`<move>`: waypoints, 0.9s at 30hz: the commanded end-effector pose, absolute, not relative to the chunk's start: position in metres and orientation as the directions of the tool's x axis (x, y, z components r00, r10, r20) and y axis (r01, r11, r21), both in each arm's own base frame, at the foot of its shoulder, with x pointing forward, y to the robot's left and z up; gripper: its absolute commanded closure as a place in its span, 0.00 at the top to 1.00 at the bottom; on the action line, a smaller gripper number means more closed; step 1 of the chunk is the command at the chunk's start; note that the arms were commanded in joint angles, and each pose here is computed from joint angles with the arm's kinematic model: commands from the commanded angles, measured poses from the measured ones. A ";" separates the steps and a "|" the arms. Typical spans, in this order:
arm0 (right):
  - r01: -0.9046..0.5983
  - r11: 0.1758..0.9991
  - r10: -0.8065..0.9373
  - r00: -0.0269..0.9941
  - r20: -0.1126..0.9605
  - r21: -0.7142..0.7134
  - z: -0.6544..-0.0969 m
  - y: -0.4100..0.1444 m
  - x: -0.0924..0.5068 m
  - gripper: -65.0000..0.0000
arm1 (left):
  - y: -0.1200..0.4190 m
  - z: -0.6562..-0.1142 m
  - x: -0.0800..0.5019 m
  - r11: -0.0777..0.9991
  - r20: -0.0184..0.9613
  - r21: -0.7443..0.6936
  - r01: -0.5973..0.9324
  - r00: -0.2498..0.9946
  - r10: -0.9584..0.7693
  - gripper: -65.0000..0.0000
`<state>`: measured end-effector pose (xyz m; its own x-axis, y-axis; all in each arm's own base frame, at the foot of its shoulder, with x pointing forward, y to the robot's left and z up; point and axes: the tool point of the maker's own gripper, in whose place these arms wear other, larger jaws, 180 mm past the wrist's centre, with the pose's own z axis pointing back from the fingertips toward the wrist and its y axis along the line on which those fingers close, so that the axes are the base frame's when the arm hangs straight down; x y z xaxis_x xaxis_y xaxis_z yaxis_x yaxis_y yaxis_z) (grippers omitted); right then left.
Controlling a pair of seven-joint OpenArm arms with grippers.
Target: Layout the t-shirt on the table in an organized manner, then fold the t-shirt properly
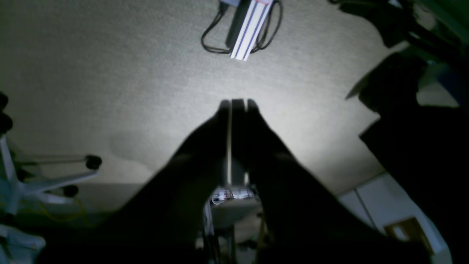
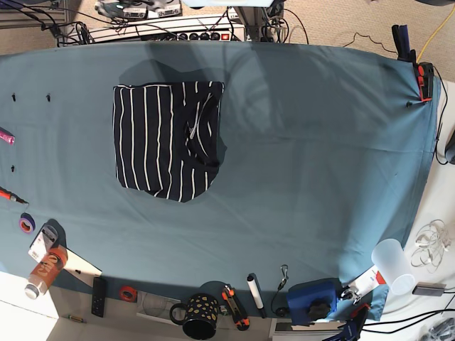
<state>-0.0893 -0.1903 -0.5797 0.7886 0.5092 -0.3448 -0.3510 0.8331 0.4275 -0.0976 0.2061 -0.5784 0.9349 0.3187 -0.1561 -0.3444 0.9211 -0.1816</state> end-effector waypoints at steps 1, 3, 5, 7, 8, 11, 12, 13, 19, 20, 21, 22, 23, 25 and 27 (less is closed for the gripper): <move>-0.392 0.821 0.539 0.771 -0.338 0.416 -0.582 -0.197 -0.085 0.00 | 0.210 -0.580 -0.100 0.924 -0.144 -0.174 -0.340 0.937 0.318 0.00; -0.456 0.788 0.592 0.744 -0.308 0.413 -0.589 -0.197 -0.079 0.00 | 0.203 -0.589 -0.098 0.917 -0.131 -0.185 -0.353 0.934 0.333 0.00; -0.516 0.758 0.638 0.715 -0.287 0.400 -0.594 -0.198 -0.073 0.00 | 0.197 -0.596 -0.097 0.911 -0.130 -0.183 -0.370 0.927 0.351 0.00; -0.567 0.731 0.674 0.685 -0.276 0.378 -0.599 -0.200 -0.067 0.00 | 0.196 -0.604 -0.094 0.909 -0.115 -0.156 -0.386 0.921 0.371 0.00; -0.589 0.724 0.684 0.678 -0.268 0.359 -0.602 -0.200 -0.062 0.00 | 0.195 -0.608 -0.090 0.903 -0.096 -0.149 -0.403 0.915 0.392 0.00; -0.648 0.710 0.702 0.679 -0.215 0.275 -0.612 -0.200 -0.046 0.00 | 0.192 -0.618 -0.081 0.882 -0.022 -0.119 -0.457 0.889 0.458 0.00; -0.672 0.703 0.711 0.678 -0.186 0.234 -0.615 -0.201 -0.038 0.00 | 0.190 -0.621 -0.080 0.873 0.004 -0.110 -0.474 0.878 0.478 0.00; -0.692 0.696 0.718 0.680 -0.151 0.192 -0.618 -0.201 -0.029 0.00 | 0.186 -0.624 -0.078 0.866 0.025 -0.108 -0.488 0.869 0.494 0.00; -0.720 0.694 0.714 0.691 0.109 0.013 -0.622 -0.191 0.025 0.00 | 0.156 -0.630 -0.078 0.853 0.060 -0.132 -0.504 0.855 0.515 0.00; -0.716 0.698 0.711 0.692 0.127 -0.004 -0.622 -0.190 0.030 0.00 | 0.156 -0.630 -0.079 0.856 0.058 -0.132 -0.499 0.858 0.510 0.00; -0.713 0.701 0.708 0.692 0.142 -0.019 -0.622 -0.191 0.034 0.00 | 0.155 -0.630 -0.079 0.855 0.059 -0.136 -0.500 0.858 0.511 0.00; -0.708 0.705 0.705 0.693 0.150 -0.039 -0.621 -0.193 0.037 0.00 | 0.154 -0.630 -0.078 0.855 0.062 -0.139 -0.499 0.858 0.511 0.00; -0.704 0.708 0.703 0.694 0.157 -0.056 -0.621 -0.195 0.040 0.00 | 0.153 -0.630 -0.076 0.855 0.064 -0.145 -0.498 0.857 0.511 0.00; -0.701 0.709 0.703 0.693 0.159 -0.075 -0.620 -0.199 0.043 0.00 | 0.150 -0.629 -0.073 0.852 0.068 -0.163 -0.498 0.856 0.513 0.00; -0.703 0.707 0.705 0.692 0.156 -0.077 -0.620 -0.202 0.043 0.00 | 0.146 -0.628 -0.070 0.846 0.071 -0.194 -0.497 0.853 0.518 0.00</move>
